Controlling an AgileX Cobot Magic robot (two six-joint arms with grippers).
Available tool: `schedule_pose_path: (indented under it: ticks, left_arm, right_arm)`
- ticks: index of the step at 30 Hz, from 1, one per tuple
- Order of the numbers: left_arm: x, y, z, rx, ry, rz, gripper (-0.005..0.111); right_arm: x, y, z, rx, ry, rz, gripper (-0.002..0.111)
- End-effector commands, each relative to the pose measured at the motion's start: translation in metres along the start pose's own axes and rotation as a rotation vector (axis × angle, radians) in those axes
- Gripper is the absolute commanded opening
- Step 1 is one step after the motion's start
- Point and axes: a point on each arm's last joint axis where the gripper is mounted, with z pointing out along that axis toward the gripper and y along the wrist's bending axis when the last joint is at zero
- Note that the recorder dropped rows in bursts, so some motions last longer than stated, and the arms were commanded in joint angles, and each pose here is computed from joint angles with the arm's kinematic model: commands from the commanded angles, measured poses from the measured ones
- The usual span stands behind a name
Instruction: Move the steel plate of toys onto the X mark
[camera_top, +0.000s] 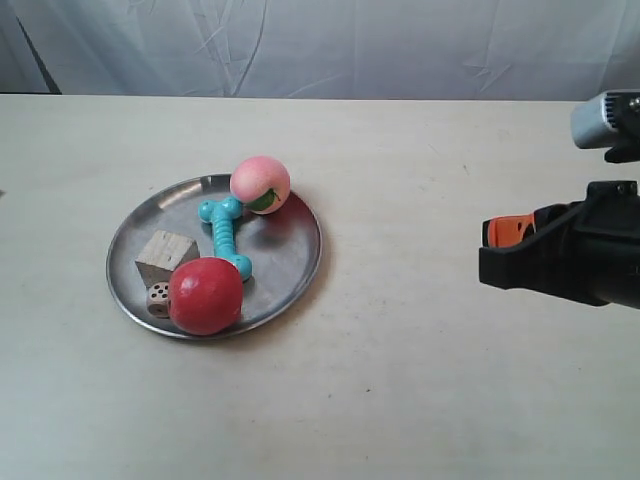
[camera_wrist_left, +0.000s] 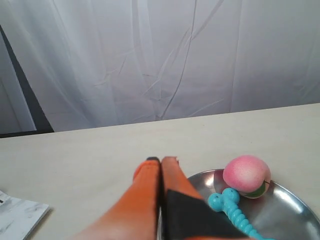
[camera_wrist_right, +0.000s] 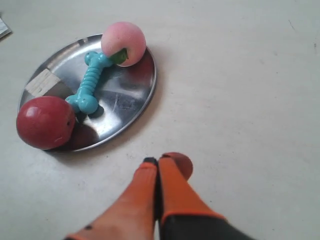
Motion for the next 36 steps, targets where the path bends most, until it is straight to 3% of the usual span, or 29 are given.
schedule_pose_path:
  ticks: [1,8,11,14,18,24,30,36]
  left_arm:
    - [0.0,0.0,-0.001,0.001,-0.013,0.004,0.0]
    - [0.0,0.0,-0.001,0.002,-0.01,0.004,0.0]
    - [0.0,0.0,-0.001,0.002,-0.01,0.004,0.0]
    - [0.0,0.0,-0.001,0.002,-0.01,0.004,0.0]
    - [0.0,0.0,-0.001,0.002,-0.01,0.004,0.0]
    - [0.0,0.0,-0.001,0.002,-0.01,0.004,0.0]
    - [0.0,0.0,-0.001,0.002,-0.01,0.004,0.0]
    - [0.0,0.0,-0.001,0.002,-0.01,0.004,0.0]
  right_arm:
    - [0.001,0.0,-0.001,-0.004,-0.001,0.0,0.0]
    - [0.002,0.0,-0.002,-0.004,0.001,0.0,0.0]
    - [-0.004,-0.009,-0.019,0.053,-0.067,-0.117,0.0]
    - [-0.002,-0.023,-0.043,0.131,-0.13,-0.058,0.0]
    - [0.017,-0.038,-0.068,0.244,-0.31,-0.019,0.0]
    - [0.066,-0.054,-0.065,0.329,-0.463,0.005,0.0]
    - [0.101,-0.06,-0.05,0.325,-0.394,0.063,0.0]
    - [0.108,-0.061,-0.047,0.318,-0.336,0.086,0.0]
